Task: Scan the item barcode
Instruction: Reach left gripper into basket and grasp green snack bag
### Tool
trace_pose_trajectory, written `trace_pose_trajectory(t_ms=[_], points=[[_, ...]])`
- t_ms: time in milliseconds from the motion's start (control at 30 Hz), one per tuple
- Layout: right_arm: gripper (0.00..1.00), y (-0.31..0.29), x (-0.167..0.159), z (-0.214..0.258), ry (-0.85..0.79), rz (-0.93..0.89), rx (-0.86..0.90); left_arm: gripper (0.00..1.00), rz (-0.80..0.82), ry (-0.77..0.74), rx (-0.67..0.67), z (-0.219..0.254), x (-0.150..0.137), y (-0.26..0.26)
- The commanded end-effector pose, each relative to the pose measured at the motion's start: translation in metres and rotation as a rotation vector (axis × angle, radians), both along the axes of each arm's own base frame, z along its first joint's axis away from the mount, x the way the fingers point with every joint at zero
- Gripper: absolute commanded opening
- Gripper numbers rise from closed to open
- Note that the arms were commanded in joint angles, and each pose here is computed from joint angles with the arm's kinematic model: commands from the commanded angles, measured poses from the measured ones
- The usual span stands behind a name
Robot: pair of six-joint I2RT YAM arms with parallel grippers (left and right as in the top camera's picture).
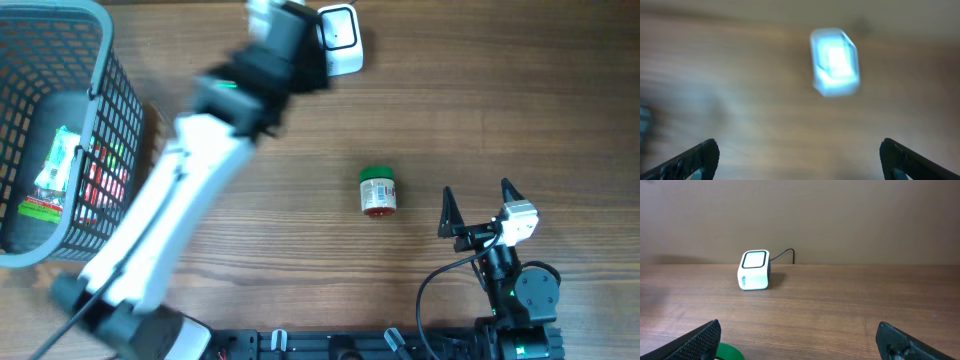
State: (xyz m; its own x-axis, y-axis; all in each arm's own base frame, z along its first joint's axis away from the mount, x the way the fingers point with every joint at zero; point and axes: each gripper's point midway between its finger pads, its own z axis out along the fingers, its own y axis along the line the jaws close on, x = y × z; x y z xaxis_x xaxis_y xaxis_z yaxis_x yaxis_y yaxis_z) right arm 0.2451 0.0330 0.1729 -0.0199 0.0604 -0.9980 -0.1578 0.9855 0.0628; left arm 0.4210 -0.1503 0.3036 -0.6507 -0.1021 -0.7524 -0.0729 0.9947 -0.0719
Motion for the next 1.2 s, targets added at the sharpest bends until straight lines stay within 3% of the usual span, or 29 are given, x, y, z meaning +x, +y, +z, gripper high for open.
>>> trace_pose_trajectory(t_ms=[0,200,400,600,833,1033,1167], points=[[1.00,-0.003,0.000,0.001,-0.005,-0.014,-0.008,1.00,0.338,-0.182,0.197,0.079,-0.016,0.144],[1.00,-0.003,0.000,0.001,-0.005,-0.014,-0.009,1.00,0.784,-0.149,0.227,0.093,-0.077,0.317],[1.00,-0.003,0.000,0.001,-0.005,-0.014,-0.009,1.00,0.926,0.025,0.077,0.031,-0.102,0.419],[1.00,-0.003,0.000,0.001,-0.005,-0.014,-0.009,1.00,0.754,0.264,0.043,-0.051,-0.092,0.457],[1.00,-0.003,0.000,0.001,-0.005,-0.014,-0.008,1.00,0.379,0.432,0.009,-0.130,-0.057,0.438],[1.00,-0.003,0.000,0.001,-0.005,-0.014,-0.008,1.00,0.154,0.520,0.077,-0.166,-0.038,0.416],[1.00,-0.003,0.000,0.001,-0.005,-0.014,-0.009,1.00,0.141,0.641,0.171,-0.190,-0.038,0.414]])
